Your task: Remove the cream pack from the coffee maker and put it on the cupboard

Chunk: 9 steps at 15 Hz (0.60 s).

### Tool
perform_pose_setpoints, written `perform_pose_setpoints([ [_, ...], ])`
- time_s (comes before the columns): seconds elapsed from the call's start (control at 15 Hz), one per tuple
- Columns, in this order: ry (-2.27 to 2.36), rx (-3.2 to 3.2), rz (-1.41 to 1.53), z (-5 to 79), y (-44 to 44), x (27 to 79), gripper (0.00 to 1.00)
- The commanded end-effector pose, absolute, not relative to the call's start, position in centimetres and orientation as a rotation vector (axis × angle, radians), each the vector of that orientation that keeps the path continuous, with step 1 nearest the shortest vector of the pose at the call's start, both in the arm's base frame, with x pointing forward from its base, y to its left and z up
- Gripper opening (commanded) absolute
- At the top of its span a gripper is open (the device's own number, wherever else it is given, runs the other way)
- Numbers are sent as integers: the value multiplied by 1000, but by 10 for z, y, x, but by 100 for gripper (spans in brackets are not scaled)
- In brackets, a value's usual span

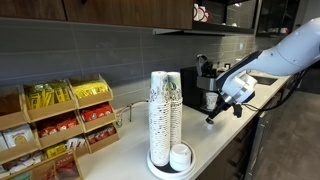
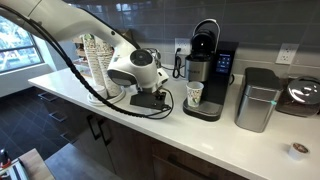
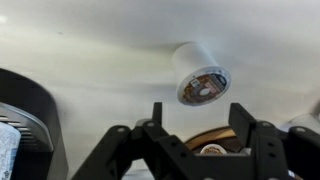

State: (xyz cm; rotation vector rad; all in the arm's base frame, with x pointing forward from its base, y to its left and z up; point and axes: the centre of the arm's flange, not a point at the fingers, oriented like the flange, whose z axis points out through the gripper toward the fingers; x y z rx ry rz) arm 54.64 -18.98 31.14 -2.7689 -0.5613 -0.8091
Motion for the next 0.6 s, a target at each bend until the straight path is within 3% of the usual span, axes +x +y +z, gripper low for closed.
perform_pose_setpoints([
  [0.0,-579,-2772,-843,319,-193,539,99],
  [0.53,-661,-2815,-893,409,-205,514,100],
])
